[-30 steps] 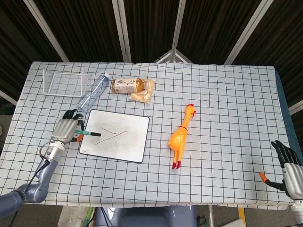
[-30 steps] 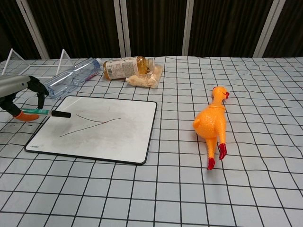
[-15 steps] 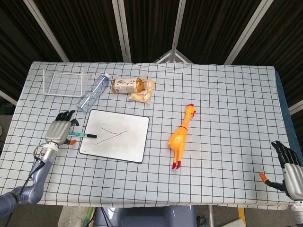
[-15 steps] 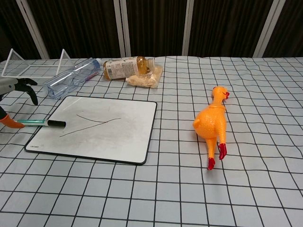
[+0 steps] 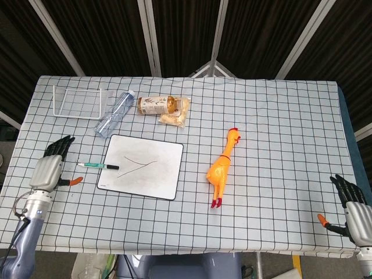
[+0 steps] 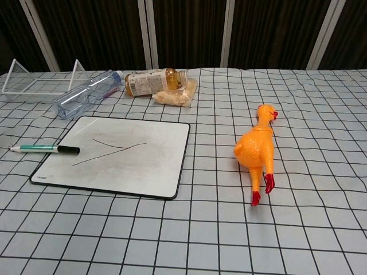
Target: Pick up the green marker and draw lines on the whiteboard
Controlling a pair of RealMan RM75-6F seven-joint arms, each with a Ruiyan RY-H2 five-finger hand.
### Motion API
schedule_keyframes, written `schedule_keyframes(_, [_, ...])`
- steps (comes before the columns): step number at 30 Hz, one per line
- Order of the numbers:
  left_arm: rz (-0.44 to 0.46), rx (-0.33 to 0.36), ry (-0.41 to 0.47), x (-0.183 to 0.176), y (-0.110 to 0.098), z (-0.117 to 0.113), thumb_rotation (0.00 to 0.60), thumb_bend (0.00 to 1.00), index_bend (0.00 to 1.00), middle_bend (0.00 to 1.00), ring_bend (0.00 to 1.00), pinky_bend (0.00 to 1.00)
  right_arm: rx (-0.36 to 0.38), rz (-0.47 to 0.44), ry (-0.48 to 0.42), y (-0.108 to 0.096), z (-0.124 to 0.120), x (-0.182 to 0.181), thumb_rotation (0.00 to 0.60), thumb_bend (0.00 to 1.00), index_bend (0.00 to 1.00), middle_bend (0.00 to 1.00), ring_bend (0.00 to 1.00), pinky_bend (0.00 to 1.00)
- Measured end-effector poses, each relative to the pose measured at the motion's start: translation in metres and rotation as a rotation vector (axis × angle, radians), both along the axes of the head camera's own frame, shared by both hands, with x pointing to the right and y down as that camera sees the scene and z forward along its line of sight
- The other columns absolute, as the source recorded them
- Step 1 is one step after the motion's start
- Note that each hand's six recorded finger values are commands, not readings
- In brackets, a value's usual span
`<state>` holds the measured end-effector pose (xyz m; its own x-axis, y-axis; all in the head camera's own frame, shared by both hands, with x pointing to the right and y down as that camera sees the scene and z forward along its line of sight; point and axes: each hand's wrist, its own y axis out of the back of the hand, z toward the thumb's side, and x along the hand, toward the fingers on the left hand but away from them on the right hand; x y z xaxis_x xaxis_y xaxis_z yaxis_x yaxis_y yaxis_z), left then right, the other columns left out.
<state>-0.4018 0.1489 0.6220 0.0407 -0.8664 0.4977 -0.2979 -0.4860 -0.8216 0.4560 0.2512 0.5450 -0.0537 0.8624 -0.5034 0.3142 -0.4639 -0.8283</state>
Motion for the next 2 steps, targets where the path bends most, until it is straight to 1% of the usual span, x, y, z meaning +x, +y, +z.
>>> schedule_keyframes(2, [-0.008, 0.030, -0.001, -0.0082, 0.0104, -0.0168, 0.600, 0.17, 0.00, 0.00, 0.00, 0.00, 0.002, -0.010, 0.007, -0.0007, -0.0002, -0.0008, 0.600, 0.27, 0.00, 0.00, 0.00, 0.00])
